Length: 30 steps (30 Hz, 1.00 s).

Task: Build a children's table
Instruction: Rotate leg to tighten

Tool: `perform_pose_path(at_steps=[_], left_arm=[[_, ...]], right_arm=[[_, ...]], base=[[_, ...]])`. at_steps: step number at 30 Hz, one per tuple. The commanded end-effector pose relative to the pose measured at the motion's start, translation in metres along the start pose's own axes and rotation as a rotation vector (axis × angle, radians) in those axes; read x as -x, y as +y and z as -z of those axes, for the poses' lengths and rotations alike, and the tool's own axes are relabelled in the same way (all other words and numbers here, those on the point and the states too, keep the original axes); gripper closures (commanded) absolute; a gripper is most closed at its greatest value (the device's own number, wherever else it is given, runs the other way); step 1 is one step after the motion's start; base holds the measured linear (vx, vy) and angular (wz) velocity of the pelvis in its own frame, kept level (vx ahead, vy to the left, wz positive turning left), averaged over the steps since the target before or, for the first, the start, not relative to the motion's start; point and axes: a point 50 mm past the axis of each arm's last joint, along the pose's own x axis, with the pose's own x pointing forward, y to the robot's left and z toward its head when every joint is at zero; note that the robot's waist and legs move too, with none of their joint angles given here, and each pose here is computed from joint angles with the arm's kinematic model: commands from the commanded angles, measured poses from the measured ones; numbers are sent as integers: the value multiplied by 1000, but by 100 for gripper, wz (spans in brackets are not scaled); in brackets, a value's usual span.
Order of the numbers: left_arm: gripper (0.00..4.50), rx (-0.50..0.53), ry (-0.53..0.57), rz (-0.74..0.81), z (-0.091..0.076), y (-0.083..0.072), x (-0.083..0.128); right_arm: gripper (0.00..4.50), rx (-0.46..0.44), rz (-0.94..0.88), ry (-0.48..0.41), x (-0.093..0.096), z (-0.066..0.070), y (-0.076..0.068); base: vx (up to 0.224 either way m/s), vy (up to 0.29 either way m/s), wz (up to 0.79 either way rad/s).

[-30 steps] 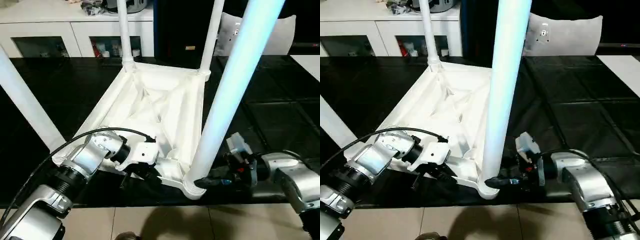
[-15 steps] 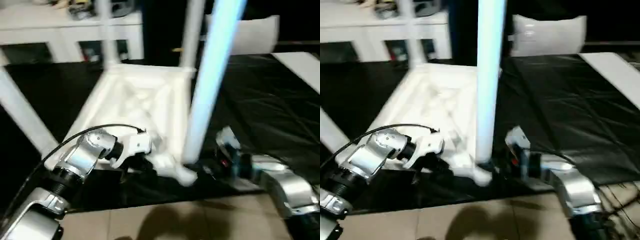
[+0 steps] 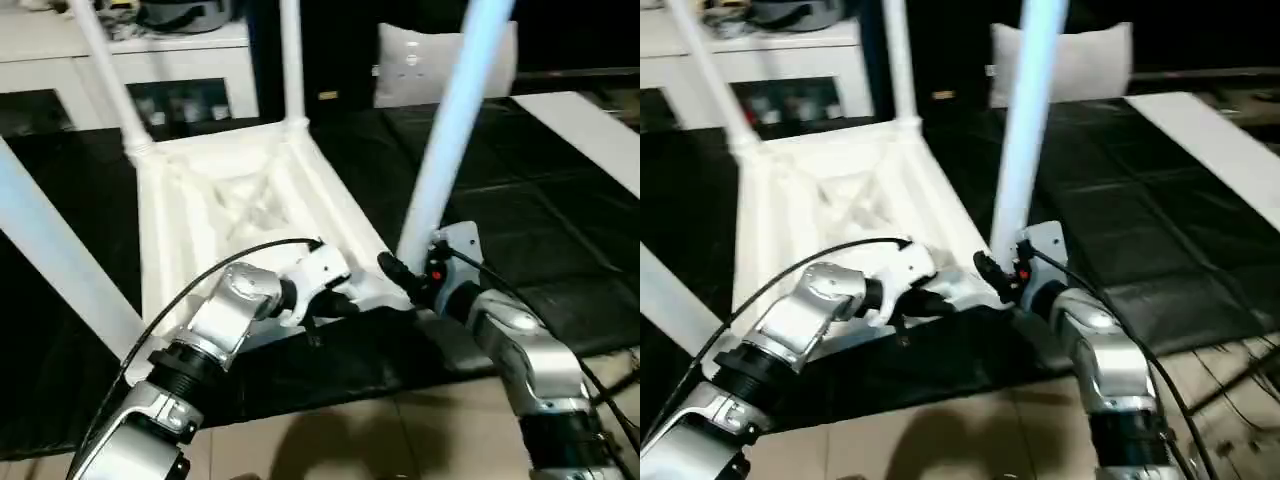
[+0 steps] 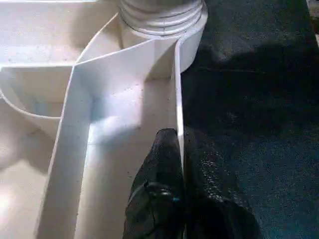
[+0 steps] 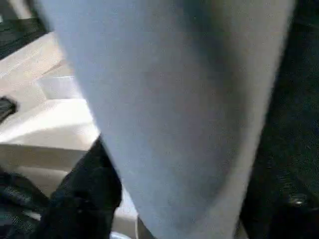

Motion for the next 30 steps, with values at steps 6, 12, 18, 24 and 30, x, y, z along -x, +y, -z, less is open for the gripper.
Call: perform_pose_path(at_steps=[6,12,18,24,30], left_arm=[[450,-114,9,110,8,-4,7],[450,-230,69,265,16,-11,16],[450,-301,141,412,23,-14,27],[450,-362,183,518,25,-18,32],[450,-384,206,566,26,-22,34]], right_arm=[[68,107,-214,-36,24,-8,-7],[4,212,-388,75,47,-8,-16],[35,225,-625,147,55,-10,-11],[85,208,-776,201,56,-6,-2],[137,178,-846,227,55,-3,3]], base=[[0,0,0],[0,0,0],[0,0,0],[0,0,0],[0,0,0]])
